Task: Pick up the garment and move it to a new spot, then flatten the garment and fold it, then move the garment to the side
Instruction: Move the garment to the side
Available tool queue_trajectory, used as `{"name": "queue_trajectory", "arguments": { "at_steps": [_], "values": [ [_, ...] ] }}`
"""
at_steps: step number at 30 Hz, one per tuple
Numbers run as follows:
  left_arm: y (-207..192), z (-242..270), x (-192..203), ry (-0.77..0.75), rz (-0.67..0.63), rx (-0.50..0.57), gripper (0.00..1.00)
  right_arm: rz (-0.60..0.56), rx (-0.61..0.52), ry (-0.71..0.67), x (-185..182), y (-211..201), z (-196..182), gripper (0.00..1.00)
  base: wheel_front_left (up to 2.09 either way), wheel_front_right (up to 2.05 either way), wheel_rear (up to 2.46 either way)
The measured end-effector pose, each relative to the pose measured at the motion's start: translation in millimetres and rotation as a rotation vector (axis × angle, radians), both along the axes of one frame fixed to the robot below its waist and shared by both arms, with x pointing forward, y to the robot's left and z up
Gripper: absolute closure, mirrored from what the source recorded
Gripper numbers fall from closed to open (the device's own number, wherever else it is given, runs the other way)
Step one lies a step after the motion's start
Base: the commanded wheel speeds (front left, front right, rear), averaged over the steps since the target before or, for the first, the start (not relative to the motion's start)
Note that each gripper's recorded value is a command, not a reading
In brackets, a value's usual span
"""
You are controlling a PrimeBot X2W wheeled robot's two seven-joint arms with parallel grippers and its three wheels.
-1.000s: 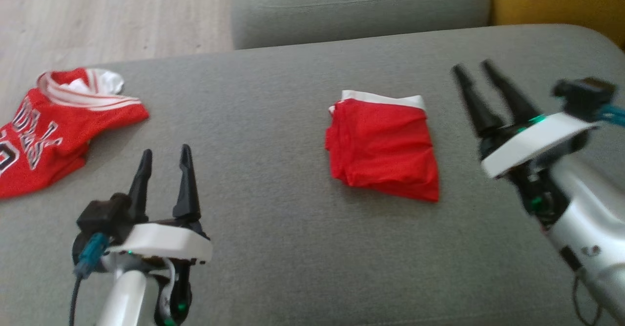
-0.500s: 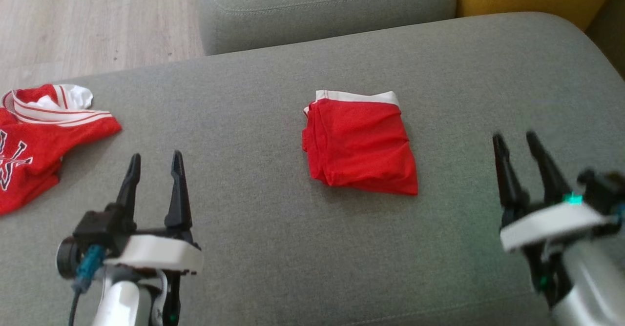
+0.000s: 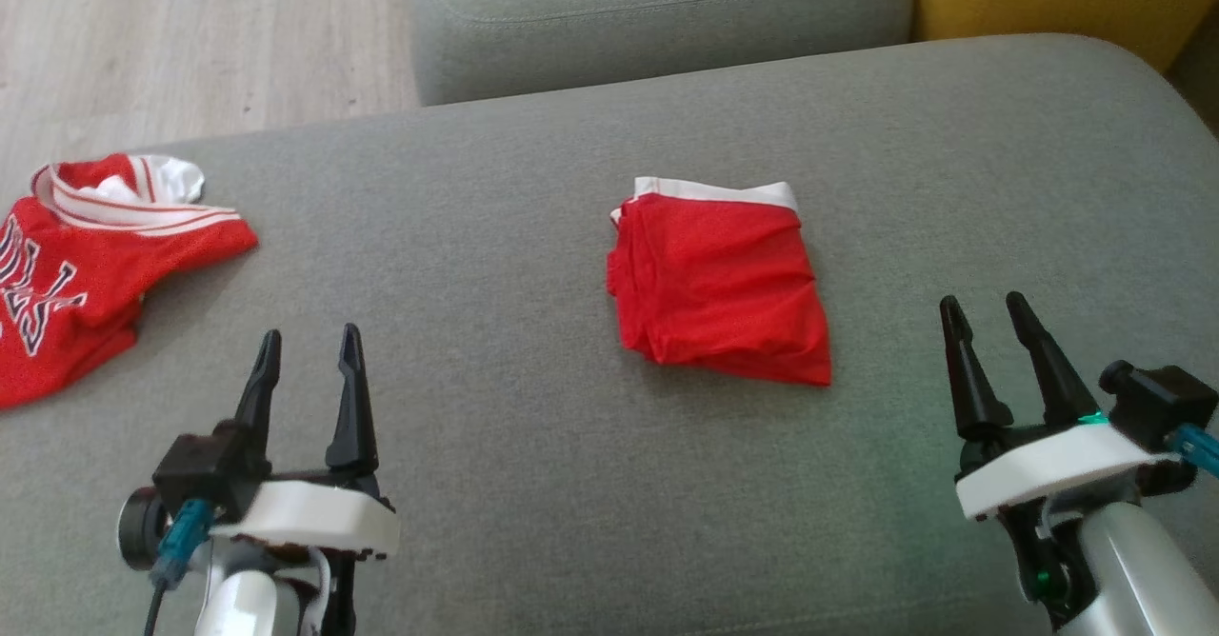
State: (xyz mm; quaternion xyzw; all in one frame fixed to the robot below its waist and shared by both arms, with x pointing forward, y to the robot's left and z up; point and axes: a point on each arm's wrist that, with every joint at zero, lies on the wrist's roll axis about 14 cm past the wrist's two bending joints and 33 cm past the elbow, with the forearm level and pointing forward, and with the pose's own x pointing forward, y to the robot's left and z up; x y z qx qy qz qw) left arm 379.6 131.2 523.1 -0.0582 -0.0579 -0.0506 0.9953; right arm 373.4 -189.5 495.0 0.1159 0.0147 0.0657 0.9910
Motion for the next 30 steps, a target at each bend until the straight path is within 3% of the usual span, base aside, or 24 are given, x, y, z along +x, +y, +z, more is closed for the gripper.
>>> {"name": "queue_trajectory", "arguments": {
  "at_steps": [6, 13, 20, 30],
  "values": [
    [6, -5, -3, 0.016, 0.014, -0.003, 0.00, 0.056, -0.002, 0.106, 10, 18, -15, 0.00, 0.00, 0.00, 0.00],
    [18, -6, 3, 0.016, 0.047, 0.001, 0.00, 0.125, -0.023, 0.189, 73, 33, -3, 0.00, 0.00, 0.00, 0.00],
    [36, -16, 1, 0.050, 0.101, 0.006, 0.00, 0.183, -0.056, 0.505, 93, 45, -64, 0.00, 0.00, 0.00, 0.00],
    [56, -23, 6, 0.071, 0.163, 0.018, 0.00, 0.214, -0.088, 0.734, 112, 54, -107, 0.00, 0.00, 0.00, 0.00]
  ]
}}
